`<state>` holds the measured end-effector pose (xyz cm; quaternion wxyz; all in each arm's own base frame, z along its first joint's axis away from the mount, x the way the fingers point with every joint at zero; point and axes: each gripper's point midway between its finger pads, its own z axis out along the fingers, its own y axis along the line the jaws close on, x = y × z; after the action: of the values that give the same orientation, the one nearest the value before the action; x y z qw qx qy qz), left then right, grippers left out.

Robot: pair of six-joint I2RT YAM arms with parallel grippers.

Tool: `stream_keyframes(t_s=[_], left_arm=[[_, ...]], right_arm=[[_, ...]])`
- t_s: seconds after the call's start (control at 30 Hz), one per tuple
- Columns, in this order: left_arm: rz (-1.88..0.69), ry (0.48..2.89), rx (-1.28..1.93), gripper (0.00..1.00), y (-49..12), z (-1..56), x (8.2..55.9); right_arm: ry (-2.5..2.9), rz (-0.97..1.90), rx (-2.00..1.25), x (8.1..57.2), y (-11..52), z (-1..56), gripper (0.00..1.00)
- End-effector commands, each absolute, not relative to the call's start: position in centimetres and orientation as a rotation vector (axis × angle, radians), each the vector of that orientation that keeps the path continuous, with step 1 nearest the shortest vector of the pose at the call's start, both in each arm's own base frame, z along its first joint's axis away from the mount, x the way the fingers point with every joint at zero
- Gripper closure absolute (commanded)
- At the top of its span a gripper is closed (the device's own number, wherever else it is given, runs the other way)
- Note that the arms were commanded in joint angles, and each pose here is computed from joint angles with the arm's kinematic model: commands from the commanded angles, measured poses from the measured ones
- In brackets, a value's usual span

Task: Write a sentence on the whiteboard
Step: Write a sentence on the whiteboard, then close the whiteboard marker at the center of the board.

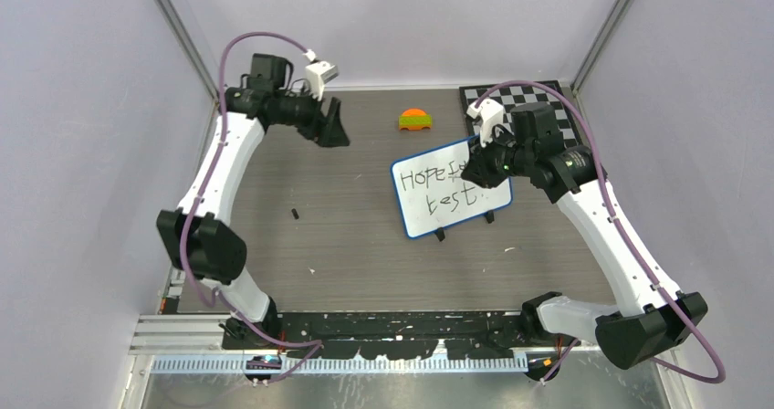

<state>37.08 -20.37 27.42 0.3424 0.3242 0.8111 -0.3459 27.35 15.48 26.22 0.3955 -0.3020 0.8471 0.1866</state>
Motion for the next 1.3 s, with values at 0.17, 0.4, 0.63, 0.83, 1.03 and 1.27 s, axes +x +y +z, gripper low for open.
stream_keyframes(t_s=[0.17,0.4,0.63,0.83,1.03,1.27], left_arm=[[-0.193,2.513,1.061,0.28,-6.3,18.3,30.7],[-0.061,2.626,1.049,0.31,-4.1,12.6,29.7],[-0.024,2.695,1.015,0.36,-3.6,8.9,30.1],[-0.055,2.711,1.005,0.37,-4.0,7.0,30.8],[-0.084,2.729,0.985,0.40,-4.4,5.7,31.5],[-0.078,2.778,0.980,0.49,-4.2,4.1,31.8]], right_arm=[[2.177,0.707,-0.744,26.2,18.3,25.9,1.00],[2.196,0.721,-0.723,25.6,18.3,25.1,1.00],[2.195,0.707,-0.724,25.5,18.0,25.3,1.00],[2.196,0.698,-0.727,25.5,17.9,25.4,1.00],[2.191,0.688,-0.732,25.4,17.8,25.6,1.00],[2.185,0.672,-0.736,25.5,17.6,25.9,1.00]])
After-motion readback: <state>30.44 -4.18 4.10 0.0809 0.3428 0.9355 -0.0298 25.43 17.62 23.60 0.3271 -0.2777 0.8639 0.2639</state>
